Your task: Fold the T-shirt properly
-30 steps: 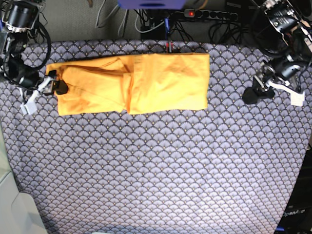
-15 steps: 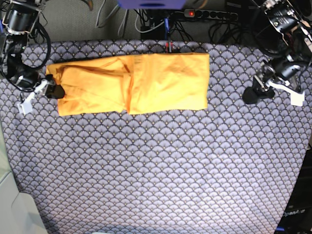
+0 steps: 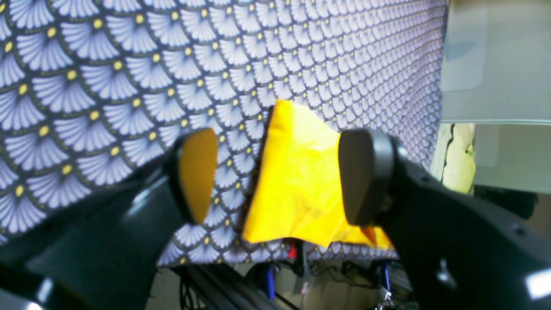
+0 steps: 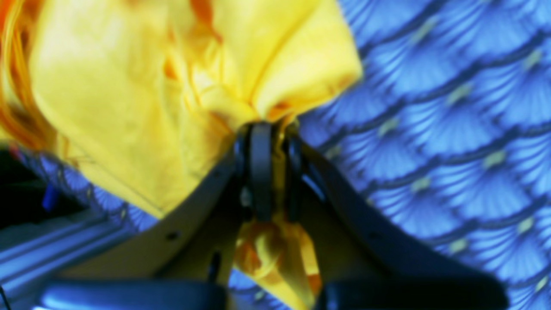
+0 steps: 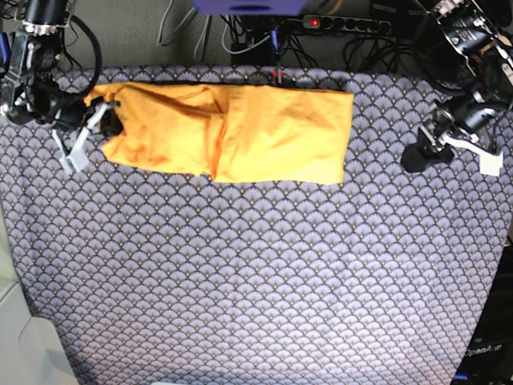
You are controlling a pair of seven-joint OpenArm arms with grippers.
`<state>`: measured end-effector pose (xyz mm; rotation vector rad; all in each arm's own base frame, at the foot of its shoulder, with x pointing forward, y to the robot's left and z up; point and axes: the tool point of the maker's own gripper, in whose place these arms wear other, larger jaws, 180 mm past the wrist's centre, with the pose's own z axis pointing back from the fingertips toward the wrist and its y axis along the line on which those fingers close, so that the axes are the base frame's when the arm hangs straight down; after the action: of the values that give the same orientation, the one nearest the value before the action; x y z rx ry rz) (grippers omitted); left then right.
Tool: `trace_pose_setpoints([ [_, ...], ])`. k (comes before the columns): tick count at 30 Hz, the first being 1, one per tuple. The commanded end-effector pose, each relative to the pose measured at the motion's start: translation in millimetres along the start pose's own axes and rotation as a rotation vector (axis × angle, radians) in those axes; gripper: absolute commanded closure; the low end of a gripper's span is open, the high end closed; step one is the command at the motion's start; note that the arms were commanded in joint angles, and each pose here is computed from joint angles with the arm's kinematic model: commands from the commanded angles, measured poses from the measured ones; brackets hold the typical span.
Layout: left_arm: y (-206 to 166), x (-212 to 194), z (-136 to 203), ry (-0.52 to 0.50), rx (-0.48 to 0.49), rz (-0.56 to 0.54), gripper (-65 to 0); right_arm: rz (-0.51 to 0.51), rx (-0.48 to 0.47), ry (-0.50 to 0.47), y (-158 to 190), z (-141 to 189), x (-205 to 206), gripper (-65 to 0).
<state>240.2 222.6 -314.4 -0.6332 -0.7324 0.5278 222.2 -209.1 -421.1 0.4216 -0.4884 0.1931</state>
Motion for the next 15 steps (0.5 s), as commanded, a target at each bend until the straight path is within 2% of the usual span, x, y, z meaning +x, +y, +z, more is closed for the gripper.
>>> trace_pose_setpoints([
  [1, -5.4, 8.2, 3.3, -0.025, -0.017, -0.02, -43.4, 0.04, 0.0, -0.052, 0.6, 7.9, 18.2, -2.3],
  [15, -4.4, 6.7, 3.5, -0.02, -0.014, -0.019, -43.4, 0.09, 0.007, -0.062, 4.4, 14.2, 49.0, -2.2],
])
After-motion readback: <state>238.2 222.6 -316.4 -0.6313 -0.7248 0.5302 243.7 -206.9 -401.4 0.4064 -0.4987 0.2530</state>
